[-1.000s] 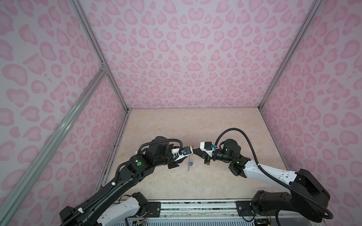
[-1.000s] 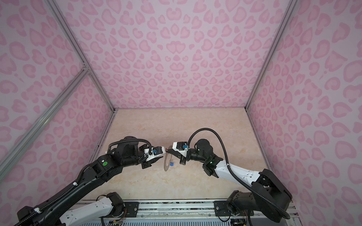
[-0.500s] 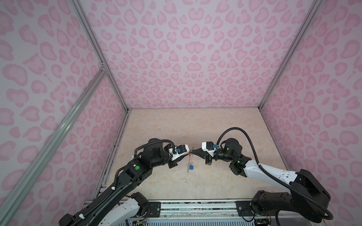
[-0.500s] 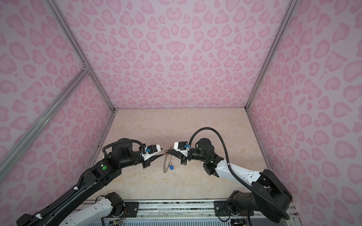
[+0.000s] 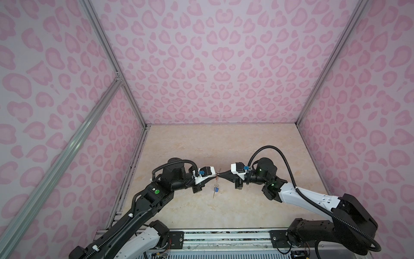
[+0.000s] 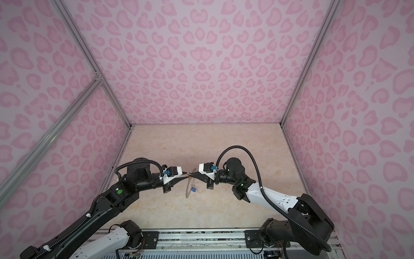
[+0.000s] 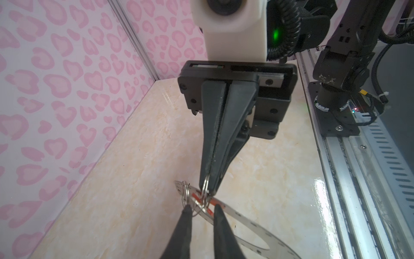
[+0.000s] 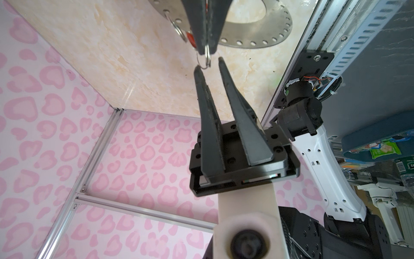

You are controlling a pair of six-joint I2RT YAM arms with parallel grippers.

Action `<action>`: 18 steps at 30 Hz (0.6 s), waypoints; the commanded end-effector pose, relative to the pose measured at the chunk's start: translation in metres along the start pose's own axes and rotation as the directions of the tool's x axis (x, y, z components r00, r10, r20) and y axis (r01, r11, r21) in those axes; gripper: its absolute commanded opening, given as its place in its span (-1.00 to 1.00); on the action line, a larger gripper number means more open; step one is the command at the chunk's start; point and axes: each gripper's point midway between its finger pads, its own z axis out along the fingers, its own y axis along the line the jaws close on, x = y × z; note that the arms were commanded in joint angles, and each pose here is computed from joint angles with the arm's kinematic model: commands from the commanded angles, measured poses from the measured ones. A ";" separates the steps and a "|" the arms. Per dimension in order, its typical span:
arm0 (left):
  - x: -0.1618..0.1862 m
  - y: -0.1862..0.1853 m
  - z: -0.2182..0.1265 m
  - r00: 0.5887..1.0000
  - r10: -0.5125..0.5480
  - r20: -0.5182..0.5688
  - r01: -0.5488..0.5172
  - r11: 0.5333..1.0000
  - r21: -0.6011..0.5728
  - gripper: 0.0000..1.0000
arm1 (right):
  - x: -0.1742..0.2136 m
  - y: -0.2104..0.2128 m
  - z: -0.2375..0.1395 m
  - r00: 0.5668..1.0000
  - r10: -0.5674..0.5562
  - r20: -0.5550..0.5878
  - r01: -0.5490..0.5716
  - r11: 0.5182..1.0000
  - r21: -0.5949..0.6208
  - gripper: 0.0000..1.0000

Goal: Put the keys on the keyring

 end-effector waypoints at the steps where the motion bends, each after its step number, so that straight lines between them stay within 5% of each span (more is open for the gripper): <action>1: -0.004 -0.003 0.001 0.999 0.021 0.026 -0.022 0.999 0.026 -0.61 | -0.009 0.000 0.001 0.999 -0.035 0.031 0.036 0.999 -0.011 -1.00; 18: -0.004 -0.004 0.004 1.000 0.023 0.017 -0.024 0.998 0.050 -0.79 | -0.008 0.003 0.001 0.999 -0.044 0.027 0.045 0.999 -0.030 -1.00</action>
